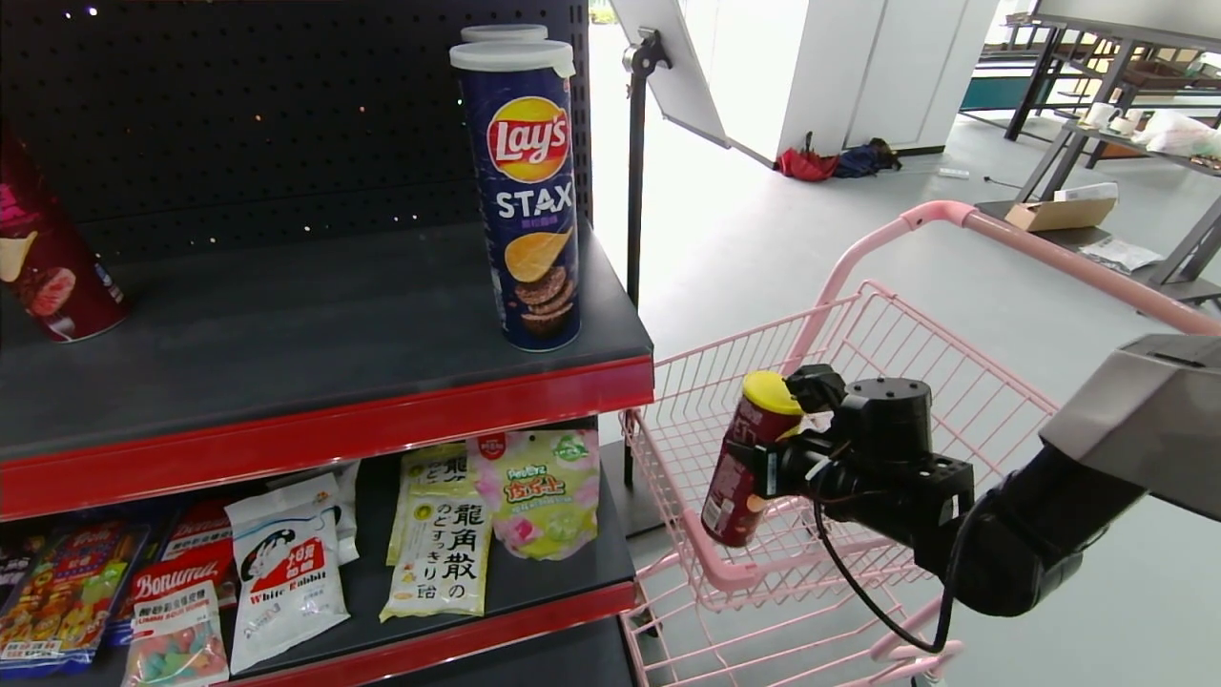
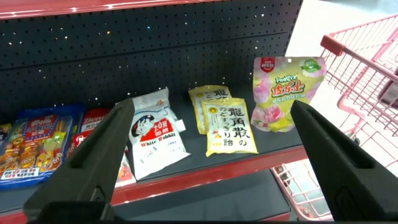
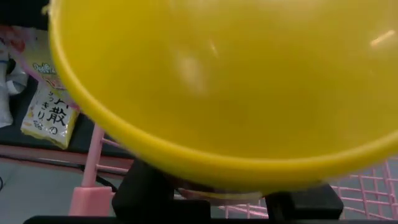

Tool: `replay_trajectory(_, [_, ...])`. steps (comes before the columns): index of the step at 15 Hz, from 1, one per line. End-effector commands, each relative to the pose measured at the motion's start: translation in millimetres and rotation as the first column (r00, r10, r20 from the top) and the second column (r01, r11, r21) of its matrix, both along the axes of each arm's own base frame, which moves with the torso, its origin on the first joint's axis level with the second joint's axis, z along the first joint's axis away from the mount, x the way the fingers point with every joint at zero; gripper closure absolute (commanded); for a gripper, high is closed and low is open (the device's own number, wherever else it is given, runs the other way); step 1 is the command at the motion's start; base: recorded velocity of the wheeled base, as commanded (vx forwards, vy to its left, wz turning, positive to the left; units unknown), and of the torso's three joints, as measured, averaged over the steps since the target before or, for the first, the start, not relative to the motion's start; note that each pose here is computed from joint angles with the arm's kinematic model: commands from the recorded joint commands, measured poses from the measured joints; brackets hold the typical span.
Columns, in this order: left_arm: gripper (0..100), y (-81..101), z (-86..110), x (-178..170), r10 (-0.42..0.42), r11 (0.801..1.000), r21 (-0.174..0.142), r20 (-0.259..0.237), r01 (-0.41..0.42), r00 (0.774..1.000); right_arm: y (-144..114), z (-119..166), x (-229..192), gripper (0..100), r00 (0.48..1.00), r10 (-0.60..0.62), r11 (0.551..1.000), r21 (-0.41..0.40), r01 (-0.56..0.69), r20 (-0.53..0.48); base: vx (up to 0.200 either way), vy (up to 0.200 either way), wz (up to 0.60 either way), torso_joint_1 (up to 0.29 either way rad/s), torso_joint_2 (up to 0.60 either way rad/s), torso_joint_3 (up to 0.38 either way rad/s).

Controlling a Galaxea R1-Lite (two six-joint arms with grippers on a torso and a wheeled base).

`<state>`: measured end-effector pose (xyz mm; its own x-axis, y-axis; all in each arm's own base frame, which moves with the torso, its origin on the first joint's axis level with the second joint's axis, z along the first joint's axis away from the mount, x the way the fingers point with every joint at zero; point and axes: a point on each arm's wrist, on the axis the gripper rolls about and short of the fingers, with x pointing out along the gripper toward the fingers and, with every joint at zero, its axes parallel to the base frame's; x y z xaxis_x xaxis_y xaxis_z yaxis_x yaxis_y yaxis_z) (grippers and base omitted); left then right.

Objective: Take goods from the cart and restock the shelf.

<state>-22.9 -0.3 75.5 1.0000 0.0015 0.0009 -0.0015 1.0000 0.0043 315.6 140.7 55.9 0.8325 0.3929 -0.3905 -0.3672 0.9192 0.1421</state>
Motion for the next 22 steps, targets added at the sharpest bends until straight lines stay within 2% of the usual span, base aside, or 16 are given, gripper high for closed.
replay_trajectory(1, [0, 0.0, 0.0, 0, 0.0, 1.0, 0.0, -0.001, 0.0, 1.0, -9, 65, 0, 100, 0.986, -0.015, 1.0, 0.016, 0.013, 0.165, 0.0, 0.0, 0.0, 0.0, 0.0, 0.0])
replay_trajectory(3, [0, 0.0, 0.0, 0, 0.0, 1.0, -0.001, -0.001, 0.0, 1.0, -20, 124, -16, 100, 0.977, -0.026, 1.0, 0.009, 0.025, 0.213, 0.0, 0.0, 0.0, 0.0, 0.0, 0.0])
replay_trajectory(5, [0, 0.0, 0.0, 0, 0.0, 1.0, 0.0, -0.001, 0.0, 1.0, -36, 188, -57, 100, 0.972, -0.103, 0.994, -0.021, 0.11, 0.211, 0.0, 0.0, 0.0, 0.0, 0.0, 0.0])
replay_trajectory(6, [0, 0.0, 0.0, 0, 0.0, 1.0, -0.001, -0.001, 0.0, 1.0, -40, 198, -69, 100, 0.968, -0.114, 0.992, -0.018, 0.121, 0.222, 0.0, 0.0, 0.0, 0.0, 0.0, 0.0])
replay_trajectory(7, [0, 0.0, 0.0, 0, -0.001, 1.0, -0.001, -0.001, 0.001, 1.0, -55, 216, -105, 100, 0.955, -0.128, 0.991, -0.014, 0.137, 0.266, 0.0, 0.0, 0.0, 0.0, 0.0, 0.0])
replay_trajectory(10, [0, 0.0, 0.0, 0, 0.0, 1.0, -0.001, -0.001, 0.0, 1.0, -97, 211, -186, 100, 0.936, -0.154, 0.961, -0.171, 0.216, 0.317, 0.0, 0.0, 0.0, 0.0, 0.0, 0.0])
replay_trajectory(12, [0, 0.0, 0.0, 0, -0.001, 1.0, -0.001, -0.001, 0.001, 1.0, -114, 201, -226, 100, 0.92, -0.186, 0.954, -0.161, 0.253, 0.345, 0.0, 0.0, 0.0, 0.0, 0.0, 0.0])
replay_trajectory(13, [0, 0.0, 0.0, 0, -0.003, 1.0, -0.001, -0.001, 0.003, 1.0, -127, 188, -260, 100, 0.935, -0.204, 0.943, -0.199, 0.268, 0.292, 0.0, 0.0, 0.0, 0.0, 0.0, 0.0])
replay_trajectory(15, [0, -0.2, 0.0, 0, -0.006, 1.0, -0.003, -0.001, 0.006, 1.0, -140, 172, -298, 100, 0.943, -0.227, 0.933, -0.224, 0.282, 0.242, 0.0, 0.0, 0.0, 0.0, 0.0, 0.0])
replay_trajectory(18, [0, -0.2, 0.0, 0, -0.006, 1.0, -0.003, -0.001, 0.006, 1.0, -147, 151, -319, 100, 0.934, -0.252, 0.924, -0.225, 0.31, 0.254, 0.0, 0.0, 0.0, 0.0, 0.0, 0.0])
replay_trajectory(22, [0, -0.2, 0.0, 0, -0.006, 1.0, -0.003, -0.001, 0.006, 1.0, -147, 148, -321, 100, 0.926, -0.281, 0.913, -0.227, 0.339, 0.25, 0.0, 0.0, 0.0, 0.007, -0.02, -0.014])
